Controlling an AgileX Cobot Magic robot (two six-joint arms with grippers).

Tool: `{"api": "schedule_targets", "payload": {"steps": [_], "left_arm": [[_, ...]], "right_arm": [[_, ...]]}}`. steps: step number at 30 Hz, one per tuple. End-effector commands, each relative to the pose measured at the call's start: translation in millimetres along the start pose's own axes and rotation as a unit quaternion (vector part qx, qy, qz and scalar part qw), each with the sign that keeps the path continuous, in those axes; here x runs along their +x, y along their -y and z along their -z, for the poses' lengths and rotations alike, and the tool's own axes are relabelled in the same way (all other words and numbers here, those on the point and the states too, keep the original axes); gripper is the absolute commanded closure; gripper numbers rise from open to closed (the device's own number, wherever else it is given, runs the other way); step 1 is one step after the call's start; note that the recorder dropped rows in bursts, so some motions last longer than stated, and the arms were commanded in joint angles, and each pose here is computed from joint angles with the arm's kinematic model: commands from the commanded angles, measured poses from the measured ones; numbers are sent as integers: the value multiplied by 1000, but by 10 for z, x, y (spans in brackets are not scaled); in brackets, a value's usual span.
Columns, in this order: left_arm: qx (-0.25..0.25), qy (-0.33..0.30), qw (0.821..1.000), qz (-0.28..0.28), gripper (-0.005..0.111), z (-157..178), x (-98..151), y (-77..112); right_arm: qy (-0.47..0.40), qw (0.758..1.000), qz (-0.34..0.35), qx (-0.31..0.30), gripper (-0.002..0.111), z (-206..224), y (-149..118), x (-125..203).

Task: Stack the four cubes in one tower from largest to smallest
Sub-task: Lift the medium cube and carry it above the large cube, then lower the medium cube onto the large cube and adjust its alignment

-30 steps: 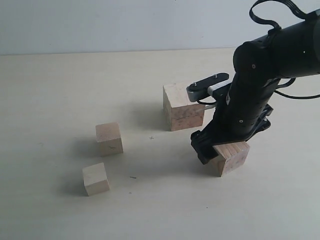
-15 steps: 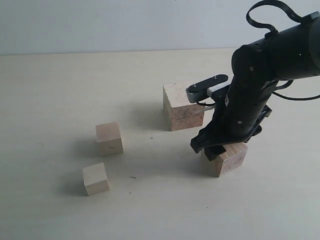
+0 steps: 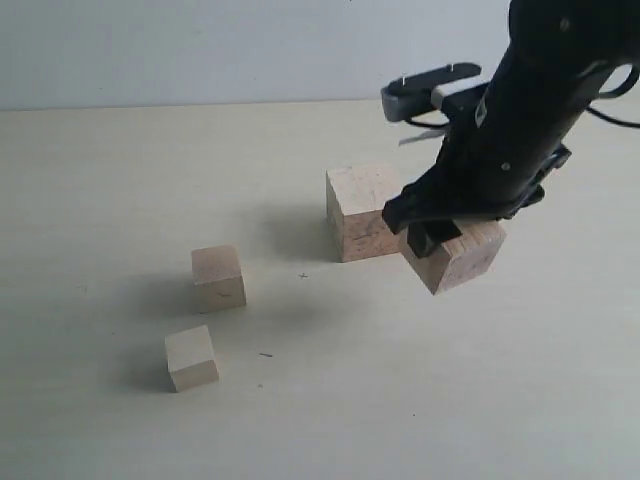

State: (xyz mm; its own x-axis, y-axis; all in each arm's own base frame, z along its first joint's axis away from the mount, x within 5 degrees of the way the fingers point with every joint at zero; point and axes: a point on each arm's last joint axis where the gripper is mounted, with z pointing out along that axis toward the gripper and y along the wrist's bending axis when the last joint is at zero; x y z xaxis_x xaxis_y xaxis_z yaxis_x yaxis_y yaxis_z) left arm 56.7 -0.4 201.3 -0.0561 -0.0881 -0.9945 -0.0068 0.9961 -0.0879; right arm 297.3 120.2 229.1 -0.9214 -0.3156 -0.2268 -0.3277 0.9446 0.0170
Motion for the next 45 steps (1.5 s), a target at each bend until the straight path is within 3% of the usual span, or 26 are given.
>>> {"api": "schedule_targets", "payload": {"steps": [1, 9, 15, 20, 28, 40, 45], "left_arm": [[4, 2, 1000, 1, 107, 3, 8, 4], [4, 1, 1000, 2, 107, 3, 8, 4], [4, 2, 1000, 1, 107, 3, 8, 4], [4, 1, 1000, 2, 107, 3, 8, 4], [4, 2, 1000, 1, 107, 3, 8, 4], [4, 1, 1000, 2, 107, 3, 8, 4], [4, 1, 1000, 2, 107, 3, 8, 4]], "right_arm": [[29, 999, -13, -27, 108, 423, -60, -149], [92, 994, -27, -60, 108, 686, -128, -502], [68, 996, -29, -57, 108, 391, -140, -800], [59, 998, -24, -20, 108, 215, -87, -1053], [33, 999, -31, -7, 108, -71, -70, -1120], [47, 998, -38, -2, 108, -111, -61, -1194], [15, 999, -40, -4, 108, -178, -72, -1211]]}}
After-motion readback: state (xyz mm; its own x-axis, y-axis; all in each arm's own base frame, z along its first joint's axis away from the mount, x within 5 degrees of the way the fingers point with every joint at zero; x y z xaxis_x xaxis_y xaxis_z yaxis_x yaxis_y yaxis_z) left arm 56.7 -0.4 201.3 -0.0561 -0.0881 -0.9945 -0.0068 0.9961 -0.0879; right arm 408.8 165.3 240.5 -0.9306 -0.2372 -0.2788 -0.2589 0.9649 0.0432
